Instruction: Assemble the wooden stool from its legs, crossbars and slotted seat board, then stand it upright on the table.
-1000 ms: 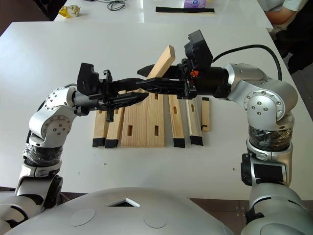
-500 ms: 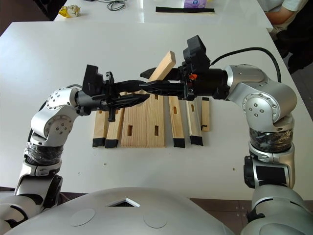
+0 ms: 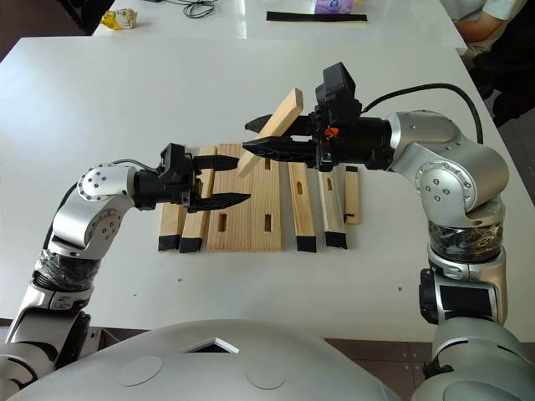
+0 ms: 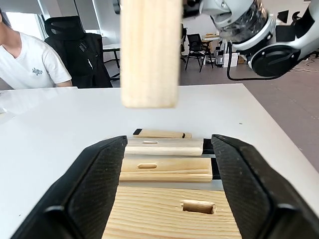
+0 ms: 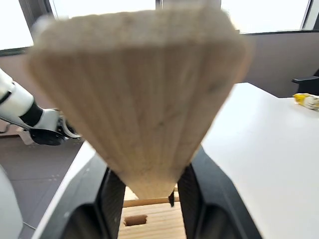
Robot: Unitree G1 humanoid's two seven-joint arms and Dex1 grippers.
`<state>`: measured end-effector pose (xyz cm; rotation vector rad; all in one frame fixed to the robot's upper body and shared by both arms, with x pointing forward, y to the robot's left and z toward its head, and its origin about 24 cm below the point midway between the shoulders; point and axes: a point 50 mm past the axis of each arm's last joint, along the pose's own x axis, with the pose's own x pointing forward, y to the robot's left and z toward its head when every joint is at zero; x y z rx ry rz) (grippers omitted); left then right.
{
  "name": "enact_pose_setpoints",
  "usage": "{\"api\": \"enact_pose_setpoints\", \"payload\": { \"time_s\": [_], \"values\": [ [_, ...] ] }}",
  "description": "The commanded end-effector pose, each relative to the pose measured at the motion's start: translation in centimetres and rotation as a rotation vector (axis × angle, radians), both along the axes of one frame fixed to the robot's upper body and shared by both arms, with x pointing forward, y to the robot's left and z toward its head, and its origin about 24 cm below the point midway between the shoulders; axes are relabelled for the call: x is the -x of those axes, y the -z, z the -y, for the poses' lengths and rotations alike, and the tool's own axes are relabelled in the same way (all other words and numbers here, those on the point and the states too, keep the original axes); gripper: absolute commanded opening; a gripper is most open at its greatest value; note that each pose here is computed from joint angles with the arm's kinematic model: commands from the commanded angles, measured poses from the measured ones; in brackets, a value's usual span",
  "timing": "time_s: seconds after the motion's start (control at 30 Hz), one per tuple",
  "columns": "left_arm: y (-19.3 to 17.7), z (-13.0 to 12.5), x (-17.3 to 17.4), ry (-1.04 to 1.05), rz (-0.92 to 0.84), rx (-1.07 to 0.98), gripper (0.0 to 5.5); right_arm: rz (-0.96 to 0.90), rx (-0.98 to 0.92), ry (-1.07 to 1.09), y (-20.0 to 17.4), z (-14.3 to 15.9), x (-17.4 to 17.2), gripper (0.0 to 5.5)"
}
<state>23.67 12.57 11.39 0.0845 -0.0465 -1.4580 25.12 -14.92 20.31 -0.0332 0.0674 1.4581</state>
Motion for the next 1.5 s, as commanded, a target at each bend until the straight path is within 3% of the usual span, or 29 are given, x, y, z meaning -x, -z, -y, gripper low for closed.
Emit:
{"api": "enact_pose_setpoints", "payload": {
  "time_s": [0.03, 0.4, 0.7, 1.5],
  "values": [
    [0.5, -0.5, 0.4, -0.016, 0.006, -0.022, 3.31, 0.149, 0.164, 0.057, -1.1, 2.2, -1.0, 1.32],
    [0.8, -1.5, 0.5, -0.208, 0.044, 0.008, 3.31, 0.171, 0.546, 0.100, 4.0, 9.6, -2.8, 1.32],
    [1.3, -1.4, 1.2, -0.276, 0.050, 0.017, 3.31, 0.199, 0.470, 0.096, 6.0, 9.3, -3.8, 1.32],
    [1.3, -1.3, 2.2, -0.291, 0.036, 0.029, 3.31, 0.185, 0.507, 0.045, 8.9, 10.3, -2.9, 1.32]
  ]
}}
